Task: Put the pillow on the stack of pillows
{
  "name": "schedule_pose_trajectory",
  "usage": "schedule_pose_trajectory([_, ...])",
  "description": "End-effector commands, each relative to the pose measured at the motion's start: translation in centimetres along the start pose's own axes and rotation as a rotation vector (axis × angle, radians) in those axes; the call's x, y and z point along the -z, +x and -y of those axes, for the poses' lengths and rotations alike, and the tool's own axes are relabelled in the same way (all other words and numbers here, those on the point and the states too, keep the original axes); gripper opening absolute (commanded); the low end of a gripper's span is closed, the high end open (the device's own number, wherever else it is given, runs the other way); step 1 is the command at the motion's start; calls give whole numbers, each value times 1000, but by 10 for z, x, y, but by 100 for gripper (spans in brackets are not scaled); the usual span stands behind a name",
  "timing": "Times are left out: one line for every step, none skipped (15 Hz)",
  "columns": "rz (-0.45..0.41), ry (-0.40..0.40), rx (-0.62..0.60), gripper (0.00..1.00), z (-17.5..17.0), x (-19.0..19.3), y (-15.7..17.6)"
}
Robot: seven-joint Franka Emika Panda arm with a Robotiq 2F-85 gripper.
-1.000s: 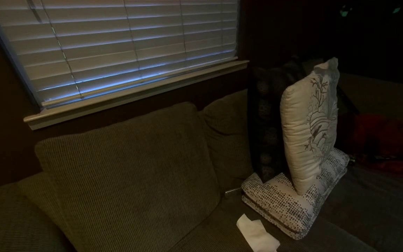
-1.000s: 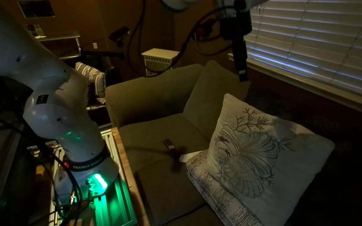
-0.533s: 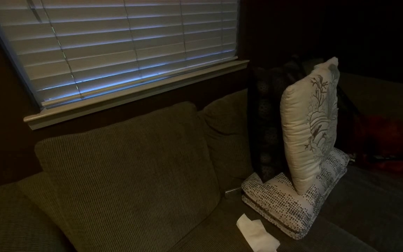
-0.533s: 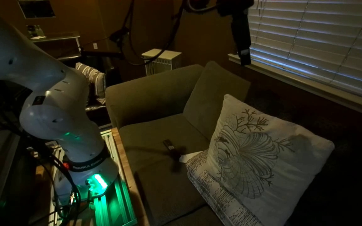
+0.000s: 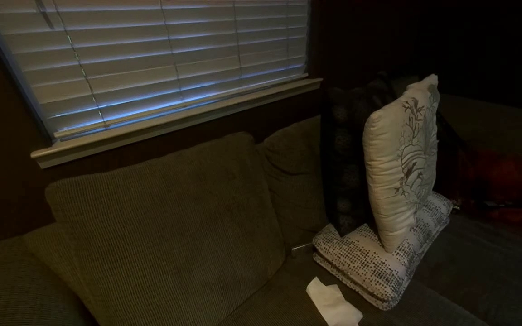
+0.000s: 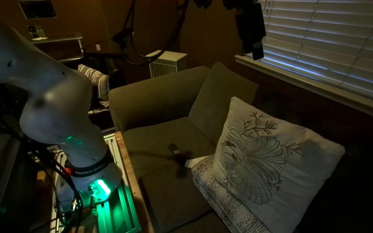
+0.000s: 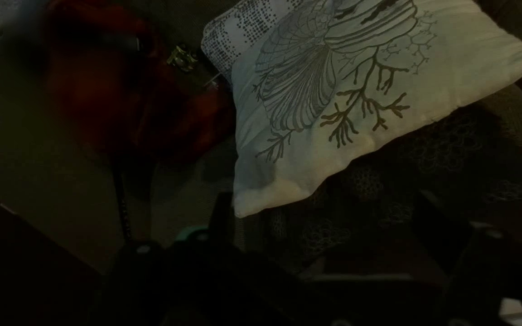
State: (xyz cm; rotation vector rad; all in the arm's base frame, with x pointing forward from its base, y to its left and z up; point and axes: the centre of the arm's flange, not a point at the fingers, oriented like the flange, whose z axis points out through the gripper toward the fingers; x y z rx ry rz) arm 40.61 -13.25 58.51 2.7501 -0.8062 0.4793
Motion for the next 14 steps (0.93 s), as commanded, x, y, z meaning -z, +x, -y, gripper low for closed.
schedule_pose_trajectory([-20,-12,45,100,-5,18,-10])
schedule_pose_trajectory([-26,-16,46,100,-6,22,-12])
schedule_pose_trajectory([-29,-20,47,100,-6,25,-14])
schedule_pose_trajectory([-20,4,25,100,-1,12,-3])
schedule_pose_trajectory([-24,4,26,100,-1,16,-5])
schedule_pose_trajectory([-27,4,27,100,-1,18,-6])
schedule_pose_trajectory([-29,4,27,100,-1,20,-7])
schedule_pose_trajectory([-29,4,27,100,-1,20,-7])
schedule_pose_trajectory([-28,4,27,100,-1,20,-7])
schedule_pose_trajectory([-28,3,27,100,-1,20,-7])
schedule_pose_trajectory([-27,3,27,100,-1,20,-7])
schedule_pose_trajectory([-27,3,27,100,-1,20,-7])
schedule_pose_trajectory([-27,3,26,100,-1,20,-7])
schedule_pose_trajectory([-27,2,26,100,-2,20,-7])
